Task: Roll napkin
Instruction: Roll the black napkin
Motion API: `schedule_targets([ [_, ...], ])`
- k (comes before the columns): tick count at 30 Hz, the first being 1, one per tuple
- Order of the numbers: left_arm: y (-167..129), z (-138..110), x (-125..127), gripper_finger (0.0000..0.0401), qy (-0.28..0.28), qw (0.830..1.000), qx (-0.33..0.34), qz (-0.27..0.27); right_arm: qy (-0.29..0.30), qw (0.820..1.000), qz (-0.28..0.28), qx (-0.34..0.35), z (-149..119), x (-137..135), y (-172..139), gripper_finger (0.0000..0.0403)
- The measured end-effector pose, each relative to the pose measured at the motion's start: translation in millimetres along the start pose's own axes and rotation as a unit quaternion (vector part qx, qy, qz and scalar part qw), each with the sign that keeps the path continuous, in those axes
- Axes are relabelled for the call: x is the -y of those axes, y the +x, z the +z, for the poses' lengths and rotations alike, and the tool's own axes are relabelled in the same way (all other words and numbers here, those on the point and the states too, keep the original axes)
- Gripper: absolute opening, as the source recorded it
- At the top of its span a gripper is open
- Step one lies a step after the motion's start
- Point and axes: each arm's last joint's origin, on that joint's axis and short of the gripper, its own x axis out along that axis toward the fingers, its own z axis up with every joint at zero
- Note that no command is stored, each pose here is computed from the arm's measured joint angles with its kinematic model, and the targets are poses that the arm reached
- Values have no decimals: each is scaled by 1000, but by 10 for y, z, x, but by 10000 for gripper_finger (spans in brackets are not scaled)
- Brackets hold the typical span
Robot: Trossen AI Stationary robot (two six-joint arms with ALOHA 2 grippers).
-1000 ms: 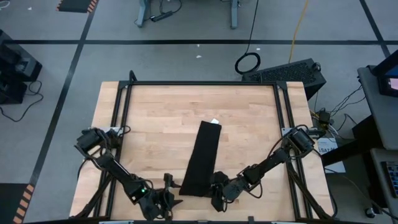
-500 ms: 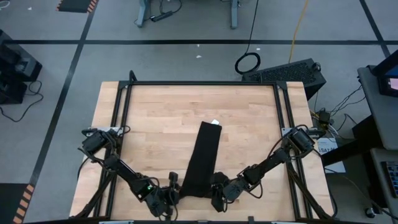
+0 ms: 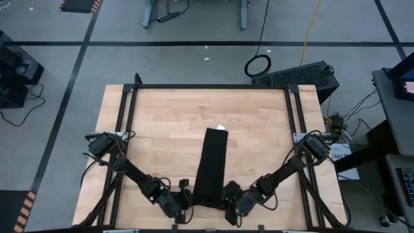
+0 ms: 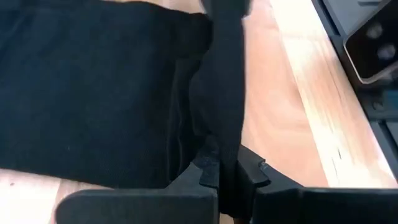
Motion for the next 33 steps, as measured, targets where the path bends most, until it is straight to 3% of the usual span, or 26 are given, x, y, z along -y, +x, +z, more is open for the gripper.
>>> schedule_targets([
  [6, 41, 123, -132, 8, -64, 997, -16, -33, -56, 996, -60, -37, -124, -93, -262, 186],
  [9, 56, 174, -191, 9, -86, 995, -25, -51, -137, 987, -88, 2, -244, -179, -369, 216],
  [12, 84, 218, -259, 10, -118, 990, -37, -69, -232, 966, -94, 62, -384, -315, -448, 232],
  [18, 138, 309, -423, 10, -184, 976, -61, -98, -385, 904, -110, 148, -608, -431, -394, 237],
  [24, 168, 364, -536, 10, -215, 968, -70, -107, -426, 882, -138, 144, -587, -306, -241, 235],
  [33, 179, 396, -585, 11, -253, 957, -77, -115, -481, 853, -161, 124, -503, -181, -116, 190],
])
